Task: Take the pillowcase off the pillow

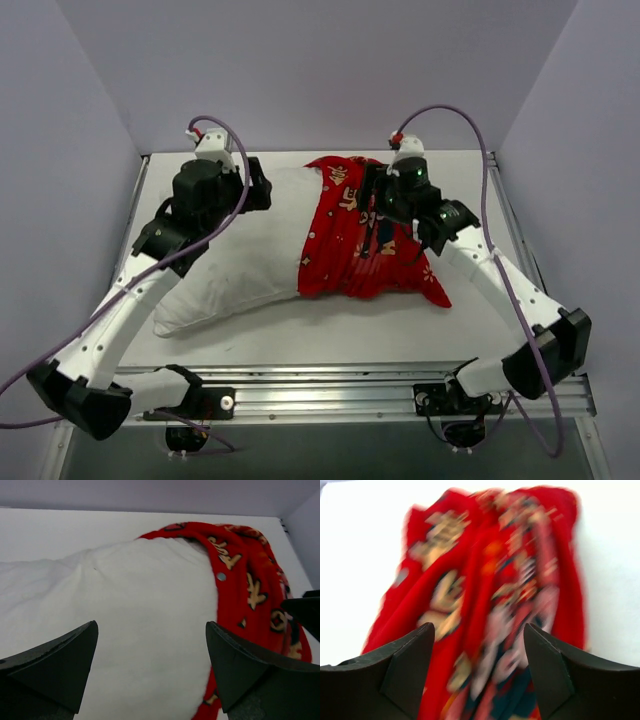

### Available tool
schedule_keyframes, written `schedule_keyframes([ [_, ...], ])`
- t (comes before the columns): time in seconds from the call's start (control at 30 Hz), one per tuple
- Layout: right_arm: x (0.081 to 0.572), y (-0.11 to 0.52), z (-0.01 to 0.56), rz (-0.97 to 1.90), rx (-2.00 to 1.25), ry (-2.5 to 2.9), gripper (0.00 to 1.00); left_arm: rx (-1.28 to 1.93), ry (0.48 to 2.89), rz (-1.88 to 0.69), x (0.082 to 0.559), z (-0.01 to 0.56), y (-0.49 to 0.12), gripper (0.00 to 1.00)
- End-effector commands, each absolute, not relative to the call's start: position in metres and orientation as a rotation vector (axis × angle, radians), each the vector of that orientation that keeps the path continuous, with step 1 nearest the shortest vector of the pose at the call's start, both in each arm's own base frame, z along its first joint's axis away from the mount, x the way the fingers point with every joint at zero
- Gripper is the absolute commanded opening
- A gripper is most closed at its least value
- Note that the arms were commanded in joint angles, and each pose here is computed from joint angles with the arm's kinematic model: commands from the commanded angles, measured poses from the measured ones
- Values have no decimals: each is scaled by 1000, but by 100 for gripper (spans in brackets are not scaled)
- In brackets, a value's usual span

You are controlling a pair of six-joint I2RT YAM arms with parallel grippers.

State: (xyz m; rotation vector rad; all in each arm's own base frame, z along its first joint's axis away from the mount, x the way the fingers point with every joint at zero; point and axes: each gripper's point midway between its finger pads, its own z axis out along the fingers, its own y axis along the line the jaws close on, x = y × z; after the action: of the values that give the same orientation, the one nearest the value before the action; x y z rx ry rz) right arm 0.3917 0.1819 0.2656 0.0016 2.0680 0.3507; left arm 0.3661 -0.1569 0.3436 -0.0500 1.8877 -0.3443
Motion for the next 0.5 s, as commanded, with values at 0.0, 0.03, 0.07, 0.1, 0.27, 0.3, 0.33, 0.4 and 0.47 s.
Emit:
schedule_keyframes([
  [0.0,349,194,252,315,1,2058,68,-44,1905,-366,316,337,-164,97],
  [0.03,340,198,245,316,7,2070,68,-50,1984,-329,306,304,-161,97],
  [0.07,325,207,242,338,-20,2072,68,-57,2017,-325,298,289,-162,97],
  [0.1,315,207,219,324,-23,2111,68,-82,2041,-336,288,277,-162,97],
  [0.27,303,217,171,323,-44,2163,68,-148,2204,-266,279,189,-159,97],
  [0.3,307,216,167,312,-41,2160,68,-158,2190,-265,285,187,-161,97],
  [0.33,312,218,166,295,-61,2153,68,-169,2183,-238,291,185,-159,97],
  [0.4,324,218,157,238,-79,2161,68,-158,2166,-214,310,184,-163,97],
  [0.47,346,226,164,212,-97,2120,68,-165,2140,-206,335,191,-161,97],
])
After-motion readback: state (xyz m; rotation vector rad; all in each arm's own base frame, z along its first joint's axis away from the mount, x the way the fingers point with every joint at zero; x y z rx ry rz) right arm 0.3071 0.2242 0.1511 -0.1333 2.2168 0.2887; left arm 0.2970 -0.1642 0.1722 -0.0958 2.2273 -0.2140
